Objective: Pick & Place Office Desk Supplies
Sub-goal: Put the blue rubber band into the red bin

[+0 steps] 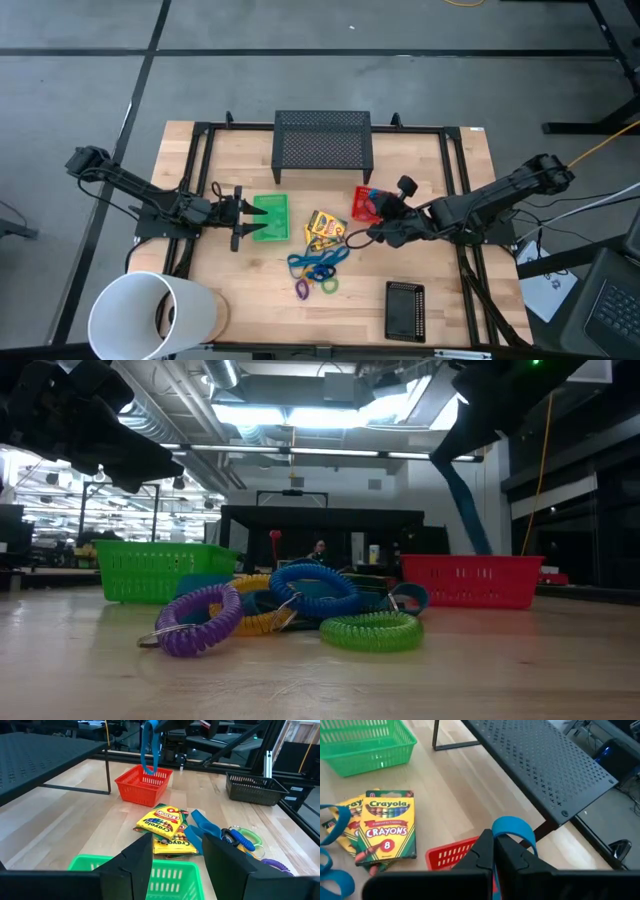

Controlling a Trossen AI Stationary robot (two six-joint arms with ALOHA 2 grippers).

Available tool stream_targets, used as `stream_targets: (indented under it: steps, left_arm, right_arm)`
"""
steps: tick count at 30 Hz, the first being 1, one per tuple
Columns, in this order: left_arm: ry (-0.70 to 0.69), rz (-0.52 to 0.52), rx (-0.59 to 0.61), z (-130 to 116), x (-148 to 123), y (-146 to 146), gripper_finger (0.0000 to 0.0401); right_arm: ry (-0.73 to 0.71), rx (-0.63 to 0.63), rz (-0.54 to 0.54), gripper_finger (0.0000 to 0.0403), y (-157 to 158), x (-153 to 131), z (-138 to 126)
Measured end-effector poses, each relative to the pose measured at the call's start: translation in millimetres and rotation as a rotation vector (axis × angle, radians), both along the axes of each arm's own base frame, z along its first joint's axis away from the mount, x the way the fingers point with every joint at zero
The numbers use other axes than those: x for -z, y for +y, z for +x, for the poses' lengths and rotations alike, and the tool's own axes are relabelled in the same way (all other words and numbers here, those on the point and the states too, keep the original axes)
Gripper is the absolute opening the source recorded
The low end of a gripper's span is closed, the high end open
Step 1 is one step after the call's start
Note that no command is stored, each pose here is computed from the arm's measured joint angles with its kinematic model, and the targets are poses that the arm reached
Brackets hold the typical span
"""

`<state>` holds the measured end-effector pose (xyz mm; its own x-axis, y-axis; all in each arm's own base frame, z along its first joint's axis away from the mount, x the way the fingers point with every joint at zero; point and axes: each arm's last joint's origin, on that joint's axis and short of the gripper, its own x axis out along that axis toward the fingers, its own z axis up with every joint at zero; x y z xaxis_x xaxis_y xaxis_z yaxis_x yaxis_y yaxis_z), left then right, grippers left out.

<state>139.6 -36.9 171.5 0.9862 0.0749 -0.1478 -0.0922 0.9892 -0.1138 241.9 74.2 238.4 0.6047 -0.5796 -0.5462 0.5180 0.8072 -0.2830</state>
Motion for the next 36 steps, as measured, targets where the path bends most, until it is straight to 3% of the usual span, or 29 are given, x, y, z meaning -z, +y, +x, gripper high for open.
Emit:
stream_targets:
  steps: [26,29,36]
  left_arm:
    - [-0.008,-0.004,0.004,0.1,-0.8,-0.1,0.0169]
    - [-0.008,-0.005,0.005,0.1,-0.8,-0.2,0.0169]
    - [-0.008,-0.014,0.003,0.1,-0.8,-0.1,0.0169]
  right_arm:
    - [0.088,0.013,0.112,0.0005,-6.8,22.8,14.5]
    - [0.068,0.041,0.083,0.0029,-8.0,22.1,14.5]
    - [0.059,0.055,0.084,0.0127,-8.2,22.0,14.3]
